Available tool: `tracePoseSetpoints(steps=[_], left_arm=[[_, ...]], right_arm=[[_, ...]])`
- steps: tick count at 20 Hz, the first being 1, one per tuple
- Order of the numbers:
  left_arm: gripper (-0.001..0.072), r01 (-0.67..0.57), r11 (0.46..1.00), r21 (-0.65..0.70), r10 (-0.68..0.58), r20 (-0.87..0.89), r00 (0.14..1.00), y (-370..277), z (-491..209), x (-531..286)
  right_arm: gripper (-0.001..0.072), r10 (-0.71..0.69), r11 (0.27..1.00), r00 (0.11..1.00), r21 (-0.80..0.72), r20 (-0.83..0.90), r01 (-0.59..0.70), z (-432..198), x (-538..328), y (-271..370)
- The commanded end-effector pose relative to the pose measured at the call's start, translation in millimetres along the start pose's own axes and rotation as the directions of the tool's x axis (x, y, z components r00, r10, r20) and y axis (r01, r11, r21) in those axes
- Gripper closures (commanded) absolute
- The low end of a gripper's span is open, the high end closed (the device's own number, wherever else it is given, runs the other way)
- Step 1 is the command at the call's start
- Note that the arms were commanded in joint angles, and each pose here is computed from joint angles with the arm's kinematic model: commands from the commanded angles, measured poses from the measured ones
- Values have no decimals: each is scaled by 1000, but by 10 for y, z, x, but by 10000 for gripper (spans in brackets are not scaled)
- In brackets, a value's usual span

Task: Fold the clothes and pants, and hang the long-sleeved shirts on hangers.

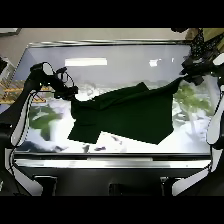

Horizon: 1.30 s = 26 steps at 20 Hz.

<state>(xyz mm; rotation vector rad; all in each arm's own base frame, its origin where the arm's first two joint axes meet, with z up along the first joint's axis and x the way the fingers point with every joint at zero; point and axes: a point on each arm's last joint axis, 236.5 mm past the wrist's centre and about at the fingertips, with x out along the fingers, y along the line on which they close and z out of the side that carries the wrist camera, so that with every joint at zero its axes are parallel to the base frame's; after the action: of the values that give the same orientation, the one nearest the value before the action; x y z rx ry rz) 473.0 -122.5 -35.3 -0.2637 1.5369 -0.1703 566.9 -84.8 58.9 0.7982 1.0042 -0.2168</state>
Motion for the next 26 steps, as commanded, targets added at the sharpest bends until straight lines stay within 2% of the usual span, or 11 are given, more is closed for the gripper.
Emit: tracePoseSetpoints(steps=[1,2,3,5,6,8,11,17,21,26], left_arm=[[690,0,1000,-18,0,-12,1000,-38,-38,6],[689,-1,1000,-20,0,-16,1000,-38,-49,0],[689,1,1000,-21,-1,-19,1000,-44,-57,-3],[690,10,1000,-21,-11,-19,1000,-69,-61,-10],[690,14,1000,-22,-15,-20,1000,-76,-62,-11],[689,21,1000,-21,-21,-22,1000,-97,-69,-10],[689,31,999,-22,-32,-25,999,-121,-74,-9],[689,28,1000,-13,-29,-47,998,-138,-131,-5],[689,29,999,-14,-29,-47,998,-139,-132,-4],[689,29,999,-14,-29,-42,999,-139,-119,-3]], right_arm=[[375,-72,983,984,-179,-162,43,-309,-410,-291],[374,-114,960,971,-275,-208,53,-401,-587,-468],[374,-130,952,958,-301,-257,49,-503,-766,-639],[374,14,980,965,-188,-261,-65,-588,-1004,-676],[371,34,984,964,-159,-263,-78,-702,-1053,-755],[322,21,988,948,-136,-318,-67,-1171,-1047,-957],[239,75,995,935,-32,-346,-92,-1925,-886,-1102],[239,55,997,907,68,-417,-29,-3143,-590,-1627],[240,102,991,905,125,-413,-55,-3375,-434,-1665],[242,103,986,938,157,-332,-52,-3244,-313,-1703]])
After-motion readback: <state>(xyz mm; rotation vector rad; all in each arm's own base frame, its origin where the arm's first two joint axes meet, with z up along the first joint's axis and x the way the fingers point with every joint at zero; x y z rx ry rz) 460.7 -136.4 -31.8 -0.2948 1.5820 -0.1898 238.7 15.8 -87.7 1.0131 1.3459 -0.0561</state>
